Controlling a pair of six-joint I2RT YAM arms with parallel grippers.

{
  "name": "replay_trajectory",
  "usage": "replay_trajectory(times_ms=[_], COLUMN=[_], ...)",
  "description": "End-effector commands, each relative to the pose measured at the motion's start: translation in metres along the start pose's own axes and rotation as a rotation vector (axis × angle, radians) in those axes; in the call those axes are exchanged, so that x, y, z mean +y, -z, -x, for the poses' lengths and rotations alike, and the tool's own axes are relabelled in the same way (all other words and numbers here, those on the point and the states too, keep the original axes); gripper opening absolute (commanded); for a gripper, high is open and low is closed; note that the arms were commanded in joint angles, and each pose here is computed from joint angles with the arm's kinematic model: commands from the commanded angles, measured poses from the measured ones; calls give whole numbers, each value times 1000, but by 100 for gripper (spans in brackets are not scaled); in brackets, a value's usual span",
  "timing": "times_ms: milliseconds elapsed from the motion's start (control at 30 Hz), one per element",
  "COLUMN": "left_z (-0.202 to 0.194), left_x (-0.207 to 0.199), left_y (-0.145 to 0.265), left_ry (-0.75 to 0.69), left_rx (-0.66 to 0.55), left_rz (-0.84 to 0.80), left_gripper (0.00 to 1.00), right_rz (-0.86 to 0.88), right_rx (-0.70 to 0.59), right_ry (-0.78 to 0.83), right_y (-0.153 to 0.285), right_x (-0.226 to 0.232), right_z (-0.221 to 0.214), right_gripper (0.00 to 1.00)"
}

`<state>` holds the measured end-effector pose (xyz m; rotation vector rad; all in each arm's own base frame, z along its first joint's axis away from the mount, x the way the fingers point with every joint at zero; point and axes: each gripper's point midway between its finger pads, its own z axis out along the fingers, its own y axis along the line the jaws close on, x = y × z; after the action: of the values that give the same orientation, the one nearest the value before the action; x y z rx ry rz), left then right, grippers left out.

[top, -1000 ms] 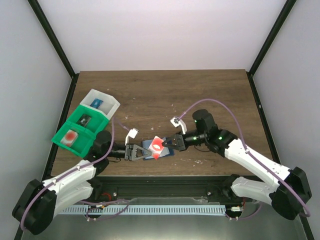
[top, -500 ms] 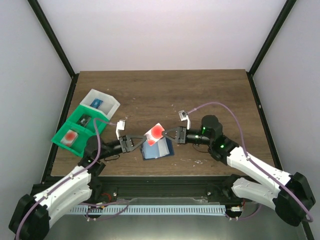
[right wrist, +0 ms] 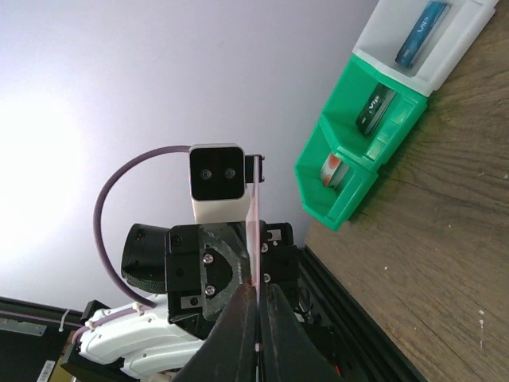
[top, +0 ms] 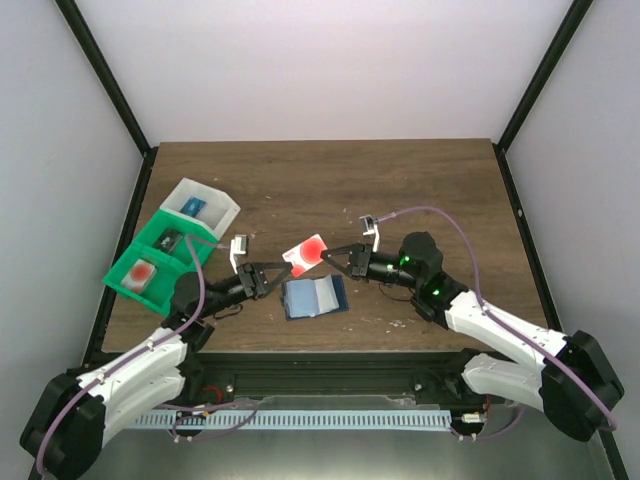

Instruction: Take the credit cards out of the card holder

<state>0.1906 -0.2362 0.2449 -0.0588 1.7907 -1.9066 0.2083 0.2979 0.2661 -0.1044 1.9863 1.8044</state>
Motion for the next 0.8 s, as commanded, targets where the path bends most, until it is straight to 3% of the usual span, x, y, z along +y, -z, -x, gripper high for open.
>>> replay_trajectory(times_ms=[0,233,367,500,633,667,767], left_z=[5,7,7,12,24,29,47], left_x=[-6,-3,0,7,18,16,16], left_y=[1,2,2,5,11,14,26], left_ry=[-18,-43,-60,-64,-85,-101,-141], left_rx=[-31,-45,-40,-41,-24,-31,-69], left_rz=[-33,-22,-5,43,151,165,222], left_gripper=[0,0,0,0,0,0,0], right_rz=[11,-20,-50,-93,-141,-153,-185], right_rx=[-28,-17,-16,-26,-36,-39,-53], right_ry=[-1,-3,-4,14,51,62,85], right_y=[2,2,4,10,20,23,34], right_x=[1,-8,-14,-20,-23,-23,-27], right_z=[4,0,-2,-3,-6,-7,-10], right_gripper=[1,5,25,67,94,99,100])
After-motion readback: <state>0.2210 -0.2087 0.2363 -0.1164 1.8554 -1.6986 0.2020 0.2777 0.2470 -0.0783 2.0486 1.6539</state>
